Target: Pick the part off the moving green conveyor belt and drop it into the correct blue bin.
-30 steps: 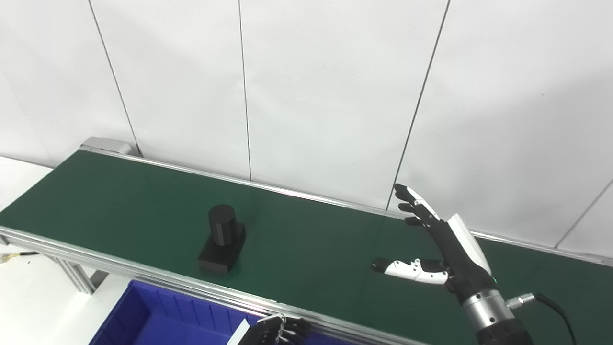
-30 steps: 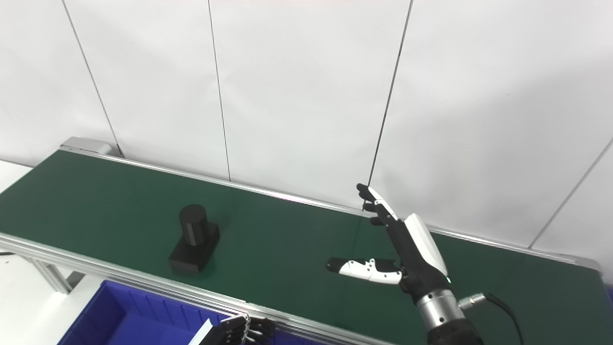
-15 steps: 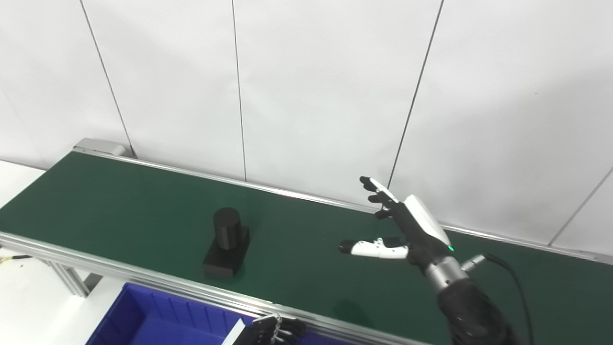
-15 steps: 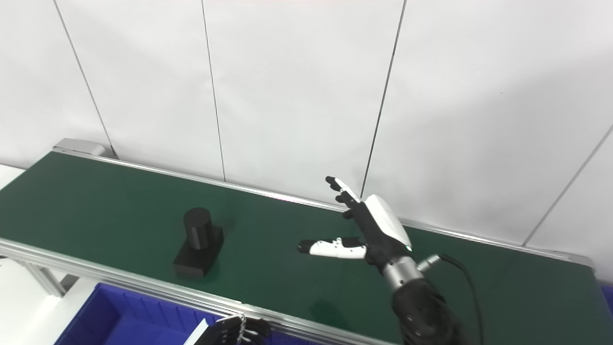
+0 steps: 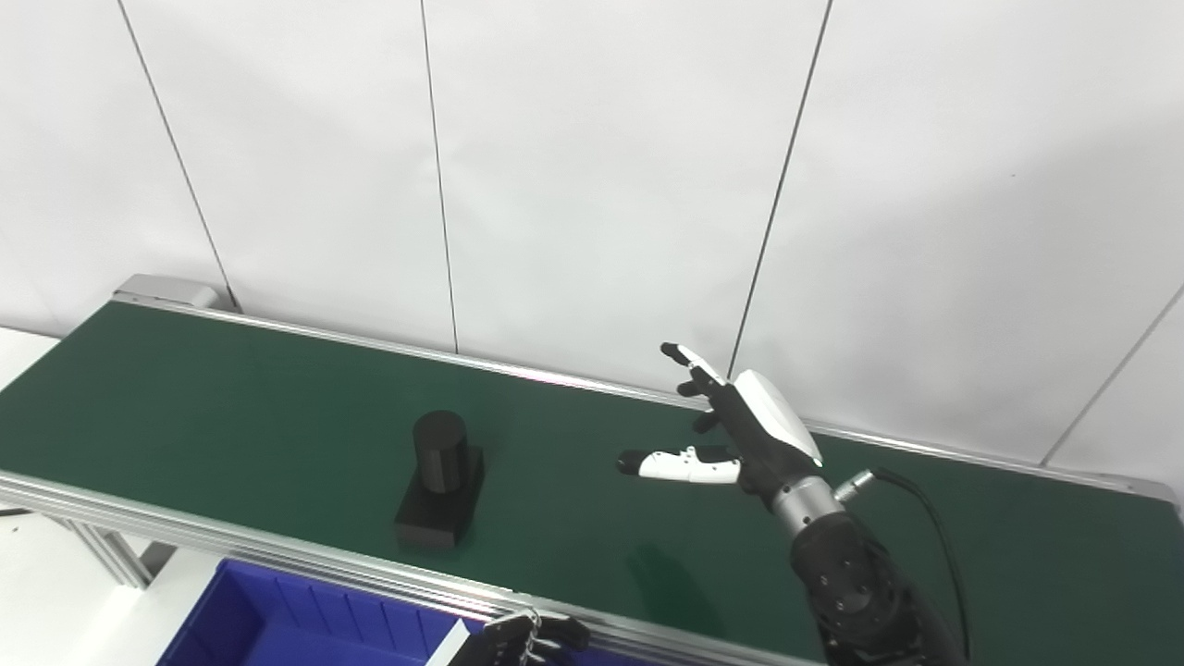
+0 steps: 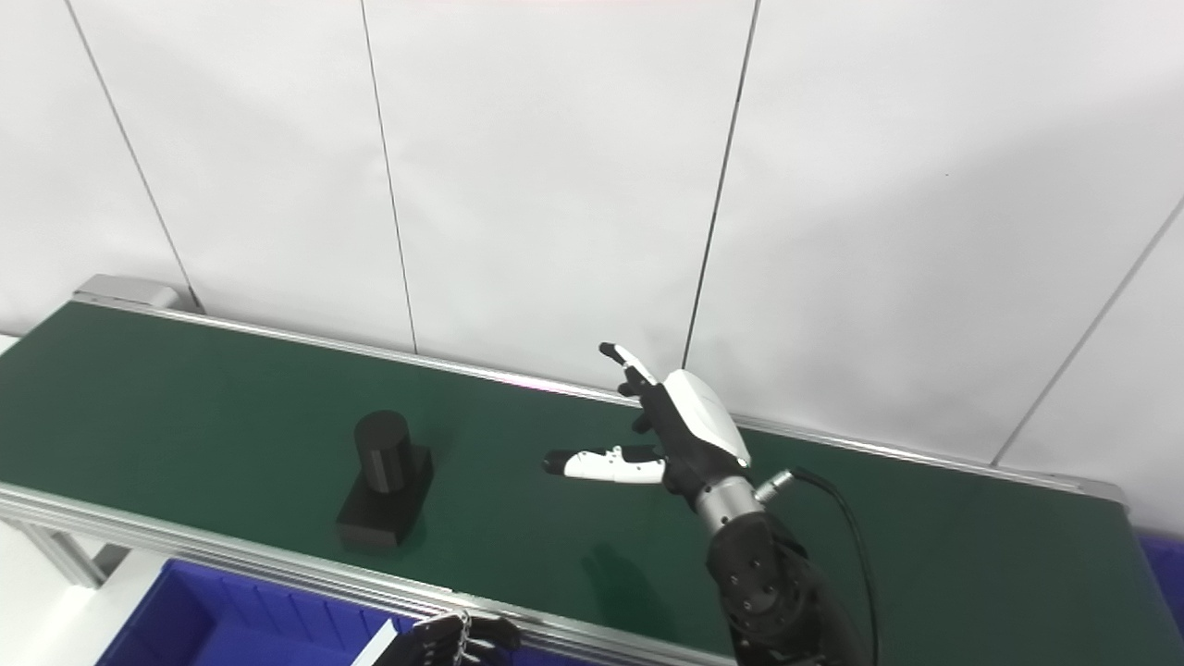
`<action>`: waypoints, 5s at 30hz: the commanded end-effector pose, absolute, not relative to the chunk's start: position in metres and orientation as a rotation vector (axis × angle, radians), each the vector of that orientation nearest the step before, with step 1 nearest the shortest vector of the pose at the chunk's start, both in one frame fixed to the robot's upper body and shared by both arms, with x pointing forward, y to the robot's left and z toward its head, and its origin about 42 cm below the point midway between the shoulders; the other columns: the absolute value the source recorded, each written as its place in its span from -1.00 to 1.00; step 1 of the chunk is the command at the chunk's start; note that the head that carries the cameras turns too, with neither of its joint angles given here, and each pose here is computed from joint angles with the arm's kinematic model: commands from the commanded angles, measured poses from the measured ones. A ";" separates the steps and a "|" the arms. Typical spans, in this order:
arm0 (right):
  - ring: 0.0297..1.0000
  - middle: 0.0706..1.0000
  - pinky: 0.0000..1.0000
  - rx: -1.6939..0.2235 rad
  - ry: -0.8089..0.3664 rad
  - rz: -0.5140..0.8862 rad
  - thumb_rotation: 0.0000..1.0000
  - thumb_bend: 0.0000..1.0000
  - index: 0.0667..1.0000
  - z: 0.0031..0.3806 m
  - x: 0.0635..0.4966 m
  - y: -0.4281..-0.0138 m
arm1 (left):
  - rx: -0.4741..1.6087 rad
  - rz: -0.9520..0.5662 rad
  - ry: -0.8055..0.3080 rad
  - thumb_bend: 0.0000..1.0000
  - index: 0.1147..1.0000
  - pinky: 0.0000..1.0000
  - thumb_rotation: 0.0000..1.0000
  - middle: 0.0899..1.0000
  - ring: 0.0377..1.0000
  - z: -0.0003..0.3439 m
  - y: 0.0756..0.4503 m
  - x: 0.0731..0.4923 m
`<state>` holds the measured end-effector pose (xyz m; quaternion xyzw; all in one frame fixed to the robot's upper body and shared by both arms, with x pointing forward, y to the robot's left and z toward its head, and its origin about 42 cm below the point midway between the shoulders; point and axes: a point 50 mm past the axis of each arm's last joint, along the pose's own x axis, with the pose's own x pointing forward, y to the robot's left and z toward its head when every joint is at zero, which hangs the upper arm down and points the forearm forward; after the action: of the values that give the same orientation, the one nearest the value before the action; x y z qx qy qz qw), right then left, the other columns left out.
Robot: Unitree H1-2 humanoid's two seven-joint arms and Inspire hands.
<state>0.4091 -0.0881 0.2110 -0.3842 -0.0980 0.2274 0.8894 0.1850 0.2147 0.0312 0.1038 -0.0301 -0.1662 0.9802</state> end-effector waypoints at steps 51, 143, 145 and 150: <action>0.81 0.95 0.64 -0.907 -0.174 0.650 0.17 1.00 0.98 0.190 0.438 0.002 | 0.201 -0.254 -0.123 1.00 0.29 0.04 -0.51 0.31 0.21 0.037 0.193 0.147; -0.23 -0.03 -0.26 -0.356 -0.441 0.152 -1.00 0.01 0.03 0.167 0.398 -0.046 | 0.190 -0.236 -0.140 1.00 0.33 0.06 -0.56 0.32 0.21 0.044 0.201 0.150; -0.24 -0.05 -0.26 -0.357 -0.434 0.147 -1.00 0.02 0.02 0.170 0.392 -0.054 | 0.190 -0.238 -0.144 0.99 0.34 0.06 -0.56 0.33 0.22 0.045 0.202 0.150; -0.23 -0.06 -0.24 -0.332 -0.426 0.139 -1.00 0.02 0.02 0.171 0.375 -0.072 | 0.175 -0.234 -0.150 0.94 0.36 0.09 -0.51 0.35 0.23 0.050 0.203 0.149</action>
<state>0.3743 -0.0724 0.1529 -0.1787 -0.1860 0.0728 0.9634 0.1488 0.2034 0.0382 0.1015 -0.0435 -0.1179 0.9869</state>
